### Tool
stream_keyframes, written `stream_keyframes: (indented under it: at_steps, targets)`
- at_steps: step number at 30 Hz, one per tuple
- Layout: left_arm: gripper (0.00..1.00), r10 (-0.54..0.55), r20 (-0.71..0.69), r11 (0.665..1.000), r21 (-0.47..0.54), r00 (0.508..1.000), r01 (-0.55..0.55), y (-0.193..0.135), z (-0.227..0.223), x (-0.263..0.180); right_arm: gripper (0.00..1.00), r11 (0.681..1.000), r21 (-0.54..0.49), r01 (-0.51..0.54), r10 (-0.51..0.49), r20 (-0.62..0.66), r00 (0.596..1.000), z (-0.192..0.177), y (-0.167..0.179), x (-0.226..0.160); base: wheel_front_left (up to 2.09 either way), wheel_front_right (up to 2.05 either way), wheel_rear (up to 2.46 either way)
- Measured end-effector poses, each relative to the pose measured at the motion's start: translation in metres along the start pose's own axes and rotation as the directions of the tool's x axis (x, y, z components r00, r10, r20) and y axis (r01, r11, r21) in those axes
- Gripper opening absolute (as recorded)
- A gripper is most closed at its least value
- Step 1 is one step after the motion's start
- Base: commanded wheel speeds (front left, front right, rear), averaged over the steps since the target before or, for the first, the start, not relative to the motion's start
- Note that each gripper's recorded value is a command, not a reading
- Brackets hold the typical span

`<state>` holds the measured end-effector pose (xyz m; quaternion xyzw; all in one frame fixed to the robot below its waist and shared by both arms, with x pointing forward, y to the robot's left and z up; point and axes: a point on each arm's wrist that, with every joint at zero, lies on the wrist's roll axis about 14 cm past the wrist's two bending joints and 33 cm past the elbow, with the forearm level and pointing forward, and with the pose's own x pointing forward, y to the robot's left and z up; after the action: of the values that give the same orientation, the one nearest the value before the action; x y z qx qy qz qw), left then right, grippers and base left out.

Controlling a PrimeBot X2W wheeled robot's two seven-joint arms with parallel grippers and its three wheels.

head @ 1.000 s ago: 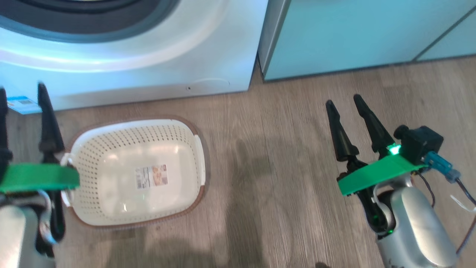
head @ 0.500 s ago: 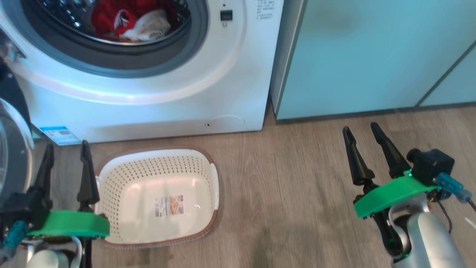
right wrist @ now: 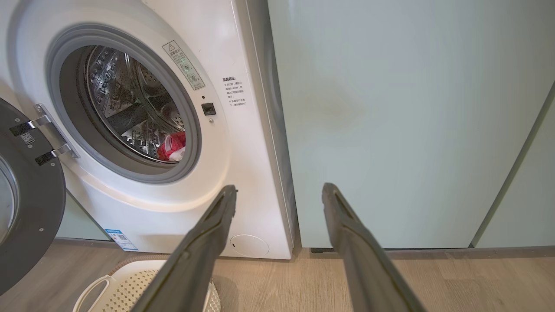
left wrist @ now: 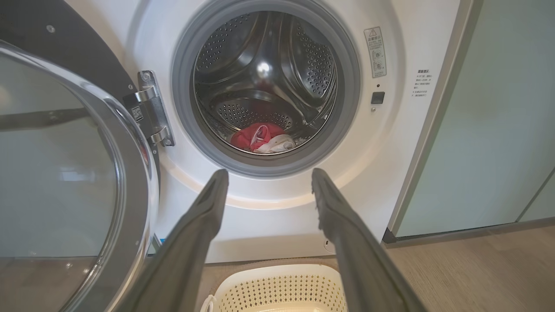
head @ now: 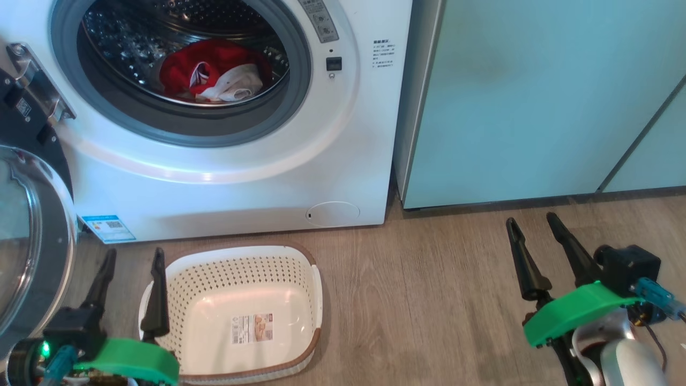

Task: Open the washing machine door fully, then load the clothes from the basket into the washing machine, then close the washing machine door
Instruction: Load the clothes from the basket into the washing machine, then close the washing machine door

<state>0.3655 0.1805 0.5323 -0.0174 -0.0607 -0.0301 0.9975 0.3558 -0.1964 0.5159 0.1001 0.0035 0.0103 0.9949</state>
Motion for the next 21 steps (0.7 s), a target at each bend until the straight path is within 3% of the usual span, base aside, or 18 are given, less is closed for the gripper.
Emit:
stream_keyframes:
  at_steps: [21]
  targets:
    - [1.0,-0.01,-0.048,1.0,0.017,0.999,0.011,-0.0048,-0.0067,-0.0053,1.0,1.0,-0.005,0.013,-0.013,0.004,1.0,0.0046,-0.0021,-0.0054,0.0,0.0,0.0]
